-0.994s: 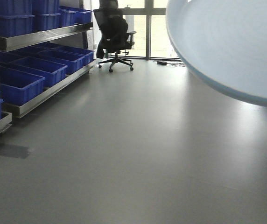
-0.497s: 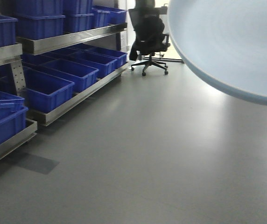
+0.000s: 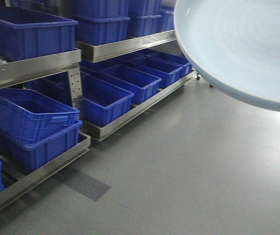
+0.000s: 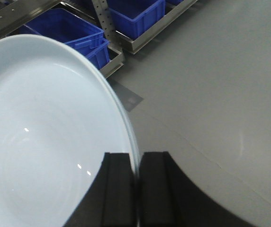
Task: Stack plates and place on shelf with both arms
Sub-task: 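Turn and drive the base up to the shelf of blue bins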
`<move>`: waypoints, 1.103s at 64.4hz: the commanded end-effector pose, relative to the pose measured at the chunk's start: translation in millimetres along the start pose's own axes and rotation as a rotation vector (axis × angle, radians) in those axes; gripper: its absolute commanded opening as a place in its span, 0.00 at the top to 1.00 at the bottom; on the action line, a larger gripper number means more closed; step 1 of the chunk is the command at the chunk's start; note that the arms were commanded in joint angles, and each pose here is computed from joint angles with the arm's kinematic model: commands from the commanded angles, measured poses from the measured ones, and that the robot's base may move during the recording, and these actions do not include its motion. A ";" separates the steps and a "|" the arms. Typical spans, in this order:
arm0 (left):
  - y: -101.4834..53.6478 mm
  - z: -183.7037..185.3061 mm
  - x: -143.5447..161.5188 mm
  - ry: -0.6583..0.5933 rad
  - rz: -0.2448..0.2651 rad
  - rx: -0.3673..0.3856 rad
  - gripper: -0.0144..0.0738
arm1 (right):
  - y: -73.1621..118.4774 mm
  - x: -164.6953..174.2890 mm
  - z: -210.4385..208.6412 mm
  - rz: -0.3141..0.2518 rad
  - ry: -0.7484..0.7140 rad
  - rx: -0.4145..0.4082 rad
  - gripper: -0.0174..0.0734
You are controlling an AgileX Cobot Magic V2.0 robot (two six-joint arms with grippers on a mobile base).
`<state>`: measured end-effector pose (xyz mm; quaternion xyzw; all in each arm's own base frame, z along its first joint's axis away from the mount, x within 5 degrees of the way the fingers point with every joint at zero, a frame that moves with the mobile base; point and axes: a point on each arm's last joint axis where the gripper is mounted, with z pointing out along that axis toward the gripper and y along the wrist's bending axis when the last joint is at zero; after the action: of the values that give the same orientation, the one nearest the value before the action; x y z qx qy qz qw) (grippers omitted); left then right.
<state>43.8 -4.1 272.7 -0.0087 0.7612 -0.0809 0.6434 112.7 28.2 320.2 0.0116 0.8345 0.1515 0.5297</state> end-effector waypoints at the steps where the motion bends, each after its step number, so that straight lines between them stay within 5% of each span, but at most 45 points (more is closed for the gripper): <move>1: -2.5 -2.0 -15.2 -0.100 -0.011 0.019 0.74 | 3.4 -16.8 -5.8 -0.003 -0.123 -0.018 0.78; 71: -2.5 -2.0 -15.2 -0.100 -0.011 0.019 0.74 | 3.4 -16.8 -5.8 -0.003 -0.123 -0.018 0.78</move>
<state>43.8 -4.1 272.7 -0.0087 0.7612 -0.0809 0.6434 112.7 28.2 320.2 0.0115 0.8345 0.1513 0.5297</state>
